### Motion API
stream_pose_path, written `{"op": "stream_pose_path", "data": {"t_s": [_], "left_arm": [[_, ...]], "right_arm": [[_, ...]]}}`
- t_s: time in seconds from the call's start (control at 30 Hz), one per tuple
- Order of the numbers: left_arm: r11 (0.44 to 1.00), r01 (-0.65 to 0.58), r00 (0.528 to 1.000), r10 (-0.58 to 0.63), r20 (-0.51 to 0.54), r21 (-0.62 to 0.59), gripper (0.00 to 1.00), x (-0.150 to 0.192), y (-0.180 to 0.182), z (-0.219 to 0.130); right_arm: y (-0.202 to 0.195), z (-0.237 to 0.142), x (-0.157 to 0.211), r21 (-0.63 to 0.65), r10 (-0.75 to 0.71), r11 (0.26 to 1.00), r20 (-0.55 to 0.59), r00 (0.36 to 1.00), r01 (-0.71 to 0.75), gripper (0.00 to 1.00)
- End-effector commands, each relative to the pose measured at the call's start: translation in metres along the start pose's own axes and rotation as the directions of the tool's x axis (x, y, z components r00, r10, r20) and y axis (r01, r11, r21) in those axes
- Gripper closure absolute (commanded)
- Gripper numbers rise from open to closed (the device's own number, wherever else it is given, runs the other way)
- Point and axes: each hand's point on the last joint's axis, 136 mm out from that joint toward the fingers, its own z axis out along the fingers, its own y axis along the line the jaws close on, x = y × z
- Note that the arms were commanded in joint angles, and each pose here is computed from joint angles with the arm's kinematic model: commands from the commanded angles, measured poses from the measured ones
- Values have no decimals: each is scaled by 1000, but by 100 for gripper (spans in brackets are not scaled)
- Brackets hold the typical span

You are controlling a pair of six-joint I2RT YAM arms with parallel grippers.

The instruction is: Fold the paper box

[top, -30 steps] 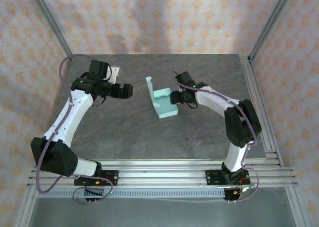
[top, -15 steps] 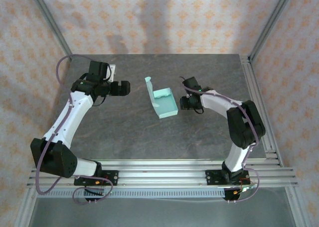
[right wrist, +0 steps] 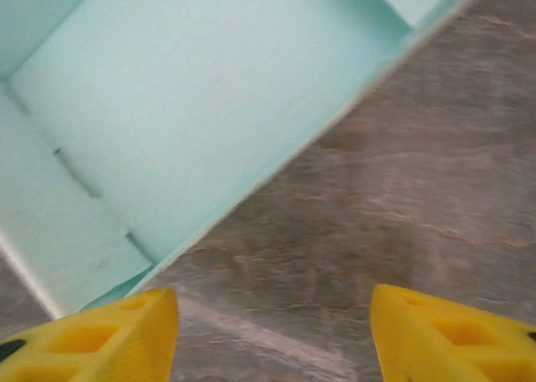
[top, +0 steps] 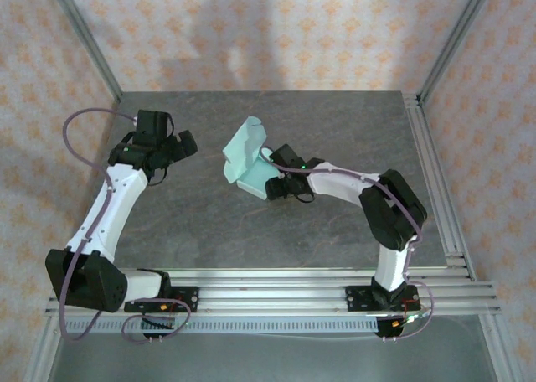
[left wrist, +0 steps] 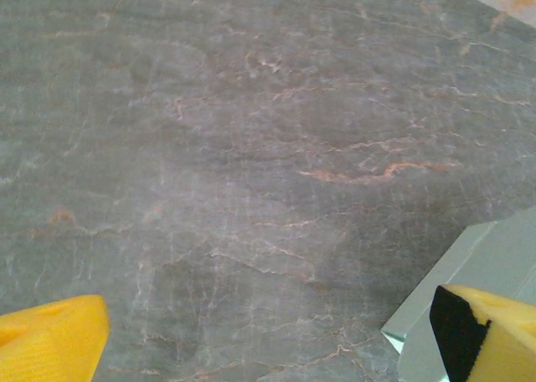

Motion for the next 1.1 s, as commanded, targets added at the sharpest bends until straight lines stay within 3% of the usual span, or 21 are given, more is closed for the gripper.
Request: {"op": "stream_pose_path", "data": {"t_s": [0.0, 0.17, 0.3, 0.4, 0.6, 0.83, 1.07], "left_arm": [[995, 80, 996, -82, -28, -67, 1, 12, 9, -1], [971, 54, 999, -51, 17, -232, 2, 24, 3, -21], [965, 73, 996, -55, 77, -250, 4, 44, -17, -33], [975, 91, 994, -77, 74, -203, 5, 65, -37, -32], [985, 104, 995, -105, 3, -138, 6, 93, -54, -15], [990, 56, 998, -59, -15, -132, 7, 94, -60, -9], [990, 25, 999, -29, -24, -140, 8, 95, -64, -2]], "right_arm": [[3, -15, -15, -22, 14, 1000, 86, 996, -12, 34], [-19, -44, -26, 19, -18, 1000, 164, 986, 15, 29], [-34, -55, -42, -7, -60, 998, 223, 973, 64, 26], [-36, -48, -51, -71, -142, 985, 188, 972, 158, 28], [-43, -26, -78, -133, -212, 965, 104, 972, 225, 35], [-43, 8, -93, -167, -274, 947, 21, 962, 273, 52], [-50, 32, -106, -131, -266, 956, 7, 964, 264, 61]]}}
